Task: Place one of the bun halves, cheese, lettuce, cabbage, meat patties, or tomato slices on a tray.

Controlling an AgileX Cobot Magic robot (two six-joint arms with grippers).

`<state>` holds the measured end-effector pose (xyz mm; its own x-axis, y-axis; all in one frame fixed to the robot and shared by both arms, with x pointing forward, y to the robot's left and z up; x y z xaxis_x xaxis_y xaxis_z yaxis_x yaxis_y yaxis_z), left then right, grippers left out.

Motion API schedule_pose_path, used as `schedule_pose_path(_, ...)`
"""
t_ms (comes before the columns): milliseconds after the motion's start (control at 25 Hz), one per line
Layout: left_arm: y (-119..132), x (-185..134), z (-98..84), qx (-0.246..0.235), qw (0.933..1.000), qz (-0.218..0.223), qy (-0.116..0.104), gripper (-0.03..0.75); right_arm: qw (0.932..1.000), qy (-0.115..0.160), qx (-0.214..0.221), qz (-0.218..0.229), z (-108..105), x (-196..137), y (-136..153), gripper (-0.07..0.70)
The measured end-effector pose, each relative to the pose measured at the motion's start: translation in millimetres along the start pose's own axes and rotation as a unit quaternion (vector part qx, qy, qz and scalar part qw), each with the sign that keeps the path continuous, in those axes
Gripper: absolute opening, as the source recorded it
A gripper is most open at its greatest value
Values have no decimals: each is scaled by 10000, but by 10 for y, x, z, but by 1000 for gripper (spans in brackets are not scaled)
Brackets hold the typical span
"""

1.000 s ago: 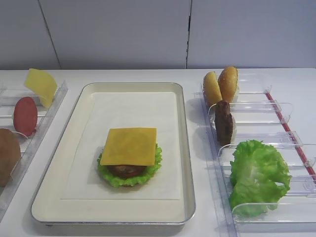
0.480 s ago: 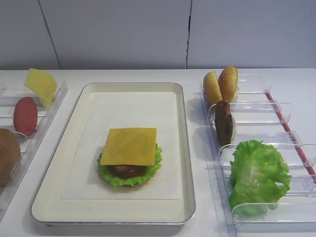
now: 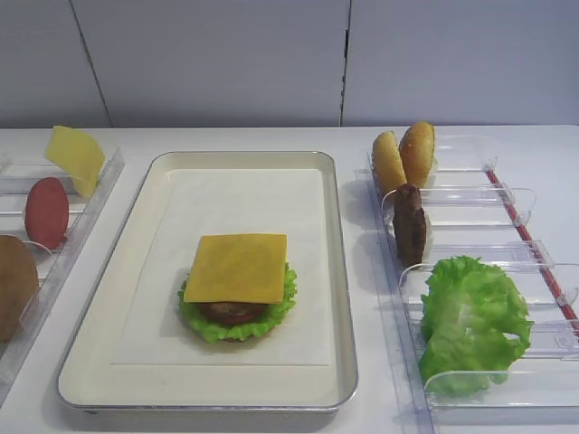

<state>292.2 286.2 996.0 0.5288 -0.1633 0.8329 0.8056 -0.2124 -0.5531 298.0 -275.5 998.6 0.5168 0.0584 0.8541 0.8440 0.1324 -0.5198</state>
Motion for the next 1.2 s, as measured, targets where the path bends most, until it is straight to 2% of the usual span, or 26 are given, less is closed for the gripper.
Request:
schedule_pose_path(280,0,0,7,50,10000,1,-33,251,10000,4,8,-1,3,0,0,98)
schedule_pose_path(480,-8,-6,85,649,9970,4,-430,251,10000,4,8,-1,3,0,0,98)
schedule_pose_path(600,-11,-9,106,812,9952,8,-538,251,10000,4,8,-1,3,0,0,98)
schedule_pose_path(1200,-12,-9,107,821,9951,8,-543,251,10000,4,8,-1,3,0,0,98)
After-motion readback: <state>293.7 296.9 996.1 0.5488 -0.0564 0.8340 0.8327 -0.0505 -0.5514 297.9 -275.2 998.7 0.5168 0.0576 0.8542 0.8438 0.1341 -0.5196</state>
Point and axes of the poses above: a point on each arm's last joint axis where the gripper is mounted, y pointing out along that axis toward the gripper, z along the wrist's bending axis when the last joint is at zero, x = y × z, the point moved 8 cm from there along y, pointing out along that axis toward the gripper, and after that the axes turned 1 degree about y, right-handed, at the moved point
